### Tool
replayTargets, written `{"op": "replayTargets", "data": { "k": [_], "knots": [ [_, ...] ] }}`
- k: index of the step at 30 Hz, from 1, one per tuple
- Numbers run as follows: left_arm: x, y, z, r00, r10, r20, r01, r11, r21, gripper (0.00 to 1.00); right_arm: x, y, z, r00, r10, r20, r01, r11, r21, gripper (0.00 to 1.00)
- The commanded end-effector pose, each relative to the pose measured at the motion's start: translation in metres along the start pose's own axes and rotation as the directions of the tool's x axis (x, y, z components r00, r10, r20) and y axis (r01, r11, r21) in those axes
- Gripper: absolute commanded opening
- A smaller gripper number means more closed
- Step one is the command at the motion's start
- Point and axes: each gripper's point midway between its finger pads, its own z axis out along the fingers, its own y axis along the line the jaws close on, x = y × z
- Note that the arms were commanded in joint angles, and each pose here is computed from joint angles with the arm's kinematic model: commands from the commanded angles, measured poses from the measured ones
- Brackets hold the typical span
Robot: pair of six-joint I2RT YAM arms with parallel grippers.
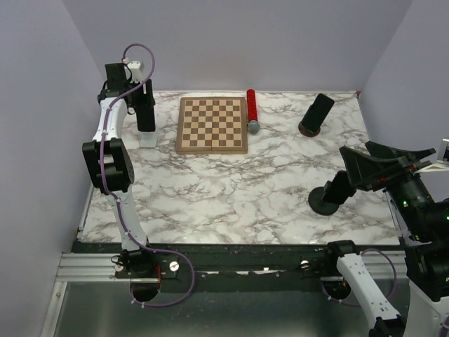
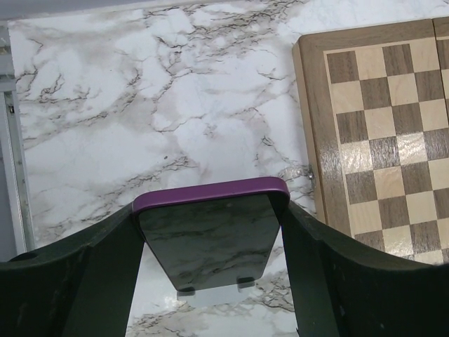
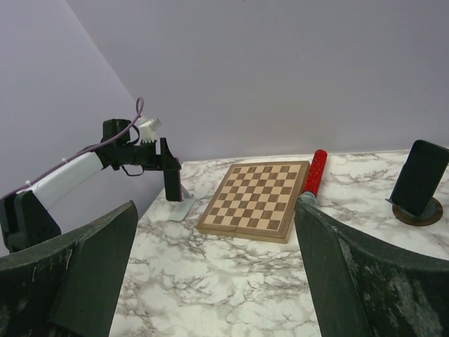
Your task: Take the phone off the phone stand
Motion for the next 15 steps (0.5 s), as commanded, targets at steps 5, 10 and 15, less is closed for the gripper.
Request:
{"op": "replayTargets", "data": {
  "k": [5, 10, 15],
  "knots": [
    [-0.061, -0.011, -0.062, 0.987, -0.061, 0.147, 0.070, 0.996, -0.057, 0.19, -0.009, 0.013, -0.001, 0.999, 0.009, 0.031, -0.007, 0.998, -0.058, 1.00],
    [-0.075, -0.009, -0.095, 0.977, -0.091, 0.191, 0.116, 0.985, -0.126, 0.03, -0.009, 0.015, 0.000, 1.000, 0.006, 0.022, -0.005, 0.998, -0.069, 1.00],
    [-0.059, -0.015, -0.143, 0.957, -0.224, 0.184, 0.260, 0.944, -0.201, 0.00, -0.007, 0.014, 0.000, 1.000, 0.009, 0.024, -0.007, 0.997, -0.071, 1.00]
  ]
}}
